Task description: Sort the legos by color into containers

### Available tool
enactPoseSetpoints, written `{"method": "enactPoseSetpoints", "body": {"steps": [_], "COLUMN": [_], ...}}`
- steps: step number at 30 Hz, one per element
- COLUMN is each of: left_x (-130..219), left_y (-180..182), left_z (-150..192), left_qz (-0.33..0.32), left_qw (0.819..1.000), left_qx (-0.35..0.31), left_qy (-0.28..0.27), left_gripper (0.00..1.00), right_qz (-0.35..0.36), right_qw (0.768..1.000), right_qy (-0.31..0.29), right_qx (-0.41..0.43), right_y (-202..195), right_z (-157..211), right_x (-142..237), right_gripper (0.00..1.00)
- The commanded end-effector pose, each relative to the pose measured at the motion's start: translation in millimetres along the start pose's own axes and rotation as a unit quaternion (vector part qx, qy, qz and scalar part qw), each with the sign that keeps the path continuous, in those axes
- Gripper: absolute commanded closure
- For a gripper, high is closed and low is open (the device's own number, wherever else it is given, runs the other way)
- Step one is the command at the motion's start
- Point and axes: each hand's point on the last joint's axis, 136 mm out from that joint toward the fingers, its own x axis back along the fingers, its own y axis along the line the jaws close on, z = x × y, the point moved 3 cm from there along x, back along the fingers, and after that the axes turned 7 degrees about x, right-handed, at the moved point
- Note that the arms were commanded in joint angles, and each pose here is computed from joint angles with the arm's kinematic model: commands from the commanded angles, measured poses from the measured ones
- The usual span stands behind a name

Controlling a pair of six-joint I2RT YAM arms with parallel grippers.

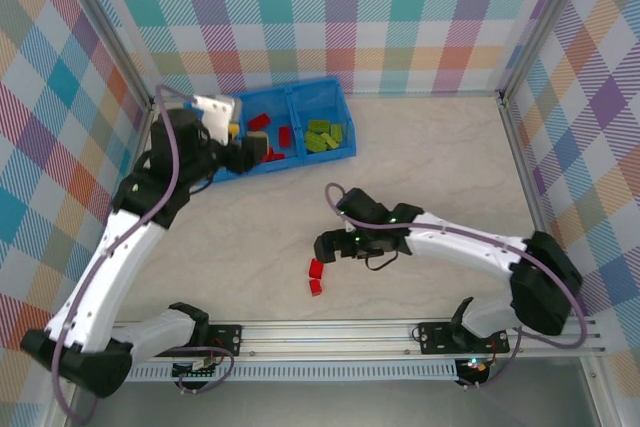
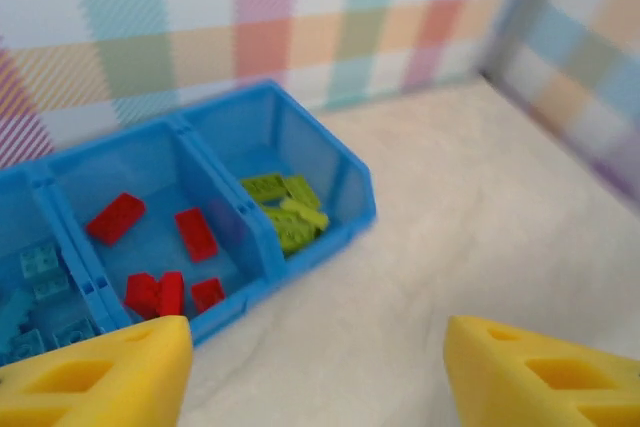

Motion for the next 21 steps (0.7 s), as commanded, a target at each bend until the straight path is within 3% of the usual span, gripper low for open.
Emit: {"method": "enactPoseSetpoints", "body": {"steps": [1, 4, 7, 15, 21], "left_x": [25.9, 52.6, 71.0, 89.0, 79.8], "left_y": [-30.3, -45.6, -56.2, -68.2, -63.9], "left_z": [59.1, 111.7, 150.7, 202.5, 217.4], "left_qz": [0.116, 0.198, 0.262, 0.374, 0.375], "left_qw": [0.978, 0.931, 0.893, 0.844, 0.843], "left_qx": [-0.164, -0.299, -0.361, -0.358, -0.354], "left_qy": [0.056, 0.063, 0.067, 0.140, 0.155], "left_gripper": [0.21, 0.14, 0.06, 0.02, 0.00], "right_qz": [0.031, 0.024, 0.031, 0.061, 0.094], "right_qw": [0.998, 0.998, 0.997, 0.993, 0.989], "right_qy": [-0.016, -0.004, 0.014, 0.066, 0.078], "right_qx": [-0.048, -0.066, -0.071, -0.075, -0.084], "right_y": [6.6, 15.0, 21.2, 28.2, 12.6], "right_z": [-7.3, -5.6, -3.9, 4.5, 16.1], "right_x": [-13.1, -31.8, -46.3, -74.7, -82.6], "right_gripper": [0.02, 0.03, 0.06, 0.18, 0.41]}}
